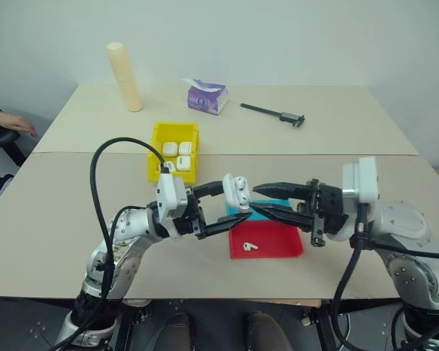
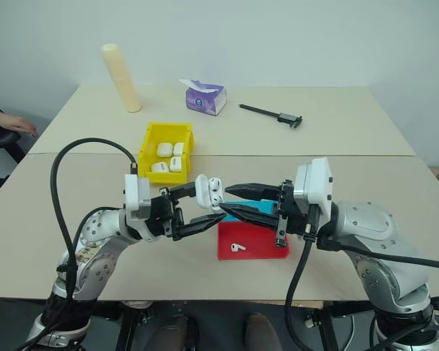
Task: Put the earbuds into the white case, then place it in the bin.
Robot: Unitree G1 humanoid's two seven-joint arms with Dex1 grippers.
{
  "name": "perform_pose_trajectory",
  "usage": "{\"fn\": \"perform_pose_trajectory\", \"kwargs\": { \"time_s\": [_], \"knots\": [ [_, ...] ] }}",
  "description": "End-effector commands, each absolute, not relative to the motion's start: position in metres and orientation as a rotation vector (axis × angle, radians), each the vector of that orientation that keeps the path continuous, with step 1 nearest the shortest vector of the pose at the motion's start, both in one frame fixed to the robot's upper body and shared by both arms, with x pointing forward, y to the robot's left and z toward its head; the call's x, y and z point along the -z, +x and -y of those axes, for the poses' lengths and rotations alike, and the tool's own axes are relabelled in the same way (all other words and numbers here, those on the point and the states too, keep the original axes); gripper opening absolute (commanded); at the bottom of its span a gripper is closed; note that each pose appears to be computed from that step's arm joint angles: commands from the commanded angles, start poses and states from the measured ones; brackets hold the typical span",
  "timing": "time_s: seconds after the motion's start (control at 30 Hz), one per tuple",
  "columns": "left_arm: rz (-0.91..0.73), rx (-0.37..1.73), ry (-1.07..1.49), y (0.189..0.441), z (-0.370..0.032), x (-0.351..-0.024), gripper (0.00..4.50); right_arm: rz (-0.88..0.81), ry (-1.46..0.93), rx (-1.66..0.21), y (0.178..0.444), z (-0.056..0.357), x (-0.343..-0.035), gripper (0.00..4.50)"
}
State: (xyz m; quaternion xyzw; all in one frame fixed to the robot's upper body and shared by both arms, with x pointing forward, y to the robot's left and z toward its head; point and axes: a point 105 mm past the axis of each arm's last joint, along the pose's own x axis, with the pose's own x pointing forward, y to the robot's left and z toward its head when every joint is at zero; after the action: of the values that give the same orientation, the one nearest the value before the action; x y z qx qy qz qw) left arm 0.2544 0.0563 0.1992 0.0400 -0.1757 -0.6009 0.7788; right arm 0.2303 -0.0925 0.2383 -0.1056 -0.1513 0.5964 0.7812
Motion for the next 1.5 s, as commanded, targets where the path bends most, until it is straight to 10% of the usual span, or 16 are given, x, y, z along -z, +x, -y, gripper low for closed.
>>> {"fn": "perform_pose_trajectory", "kwargs": {
  "time_s": [0.03, 0.23, 0.43, 1.5],
  "knots": [
    [0.443, 1.298, 0.111, 0.253, -0.055, -0.209, 2.72, 0.387, -0.272, -1.280, 0.228, 0.099, -0.253, 1.53],
    [0.385, 1.301, 0.177, 0.260, -0.052, -0.200, 2.72, 0.351, -0.326, -1.389, 0.221, 0.088, -0.283, 1.53],
    [0.345, 1.276, 0.248, 0.272, -0.042, -0.198, 2.72, 0.283, -0.515, -1.443, 0.226, 0.063, -0.293, 0.01],
    [0.383, 1.211, 0.214, 0.271, -0.046, -0.207, 2.72, 0.267, -0.879, -1.317, 0.250, 0.066, -0.260, 0.01]
  ]
}}
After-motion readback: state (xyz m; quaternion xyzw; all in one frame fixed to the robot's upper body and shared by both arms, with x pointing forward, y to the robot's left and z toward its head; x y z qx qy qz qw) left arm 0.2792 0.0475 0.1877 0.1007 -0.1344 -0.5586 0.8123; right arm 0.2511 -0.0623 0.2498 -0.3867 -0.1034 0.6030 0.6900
